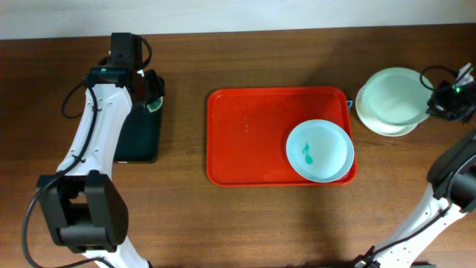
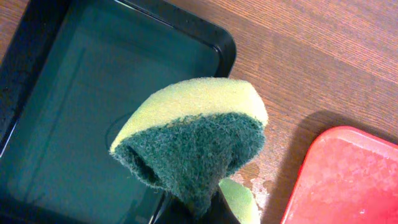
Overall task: Clean dirty plates on tray and stack at the side
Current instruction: 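Lift the top plate with the right gripper and stack it on the side plate, then reach the right gripper to the remaining plate's rim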
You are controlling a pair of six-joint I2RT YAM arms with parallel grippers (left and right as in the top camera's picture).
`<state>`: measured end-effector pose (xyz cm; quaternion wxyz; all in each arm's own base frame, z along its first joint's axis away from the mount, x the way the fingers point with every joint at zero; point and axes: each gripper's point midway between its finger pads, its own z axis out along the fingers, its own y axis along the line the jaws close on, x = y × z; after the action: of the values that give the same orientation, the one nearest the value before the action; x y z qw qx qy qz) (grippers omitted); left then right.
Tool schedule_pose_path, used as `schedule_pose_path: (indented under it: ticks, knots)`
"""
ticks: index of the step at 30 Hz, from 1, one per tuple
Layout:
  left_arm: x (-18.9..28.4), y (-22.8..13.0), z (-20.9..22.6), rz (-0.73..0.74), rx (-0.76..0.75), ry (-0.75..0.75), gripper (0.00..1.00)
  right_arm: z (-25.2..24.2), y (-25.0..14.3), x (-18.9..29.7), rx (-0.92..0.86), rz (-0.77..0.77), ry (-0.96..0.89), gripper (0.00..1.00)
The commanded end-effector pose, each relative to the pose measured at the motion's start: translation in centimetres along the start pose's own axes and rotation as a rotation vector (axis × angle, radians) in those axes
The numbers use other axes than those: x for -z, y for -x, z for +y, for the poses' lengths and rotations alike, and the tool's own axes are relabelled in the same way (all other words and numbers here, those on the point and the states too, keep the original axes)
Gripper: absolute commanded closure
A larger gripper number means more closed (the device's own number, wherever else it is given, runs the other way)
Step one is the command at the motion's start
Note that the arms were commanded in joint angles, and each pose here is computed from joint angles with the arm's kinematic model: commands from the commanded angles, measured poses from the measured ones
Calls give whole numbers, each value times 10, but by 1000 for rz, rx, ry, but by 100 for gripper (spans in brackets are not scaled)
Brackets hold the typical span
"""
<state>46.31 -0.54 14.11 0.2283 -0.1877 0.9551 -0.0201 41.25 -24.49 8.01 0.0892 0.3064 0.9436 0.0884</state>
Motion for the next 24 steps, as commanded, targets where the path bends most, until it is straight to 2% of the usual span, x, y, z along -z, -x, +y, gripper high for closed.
schedule_pose_path:
  ticks: [1, 2, 5, 6, 7, 8, 10, 11, 14, 17, 22, 24]
  knots:
    - [2, 1, 1, -4, 0, -4, 100, 4, -2, 1, -10, 4, 40, 39]
    - [2, 2, 1, -5, 0, -4, 100, 8, -6, 2, 3, 17, 41, 22]
    - [2, 2, 1, -7, 0, -5, 100, 51, -22, 4, 141, 70, 132, 6]
    - [2, 2, 1, -7, 0, -5, 100, 74, -31, 6, 233, 87, 196, 5]
    - [2, 2, 1, -7, 0, -5, 100, 119, -55, 10, 442, 134, 341, 5]
    - [2, 2, 1, -7, 0, -5, 100, 147, -81, 7, 586, 197, 366, 5]
    - [2, 2, 1, -7, 0, -5, 100, 169, -102, -5, 704, 254, 291, 5]
    - [2, 2, 1, -7, 0, -5, 100, 175, -115, -16, 811, 294, 177, 6]
    - [2, 2, 1, -4, 0, -4, 100, 180, -144, -43, 982, 375, -56, 6]
    - [2, -1, 2, 4, -1, 0, 100, 165, -159, -62, 1016, 431, -190, 6]
    - [2, -1, 2, 6, -1, 0, 100, 144, -186, -64, 897, 546, -226, 13]
    - [2, -1, 2, 7, -1, -3, 100, 145, -198, -67, 878, 582, -186, 16]
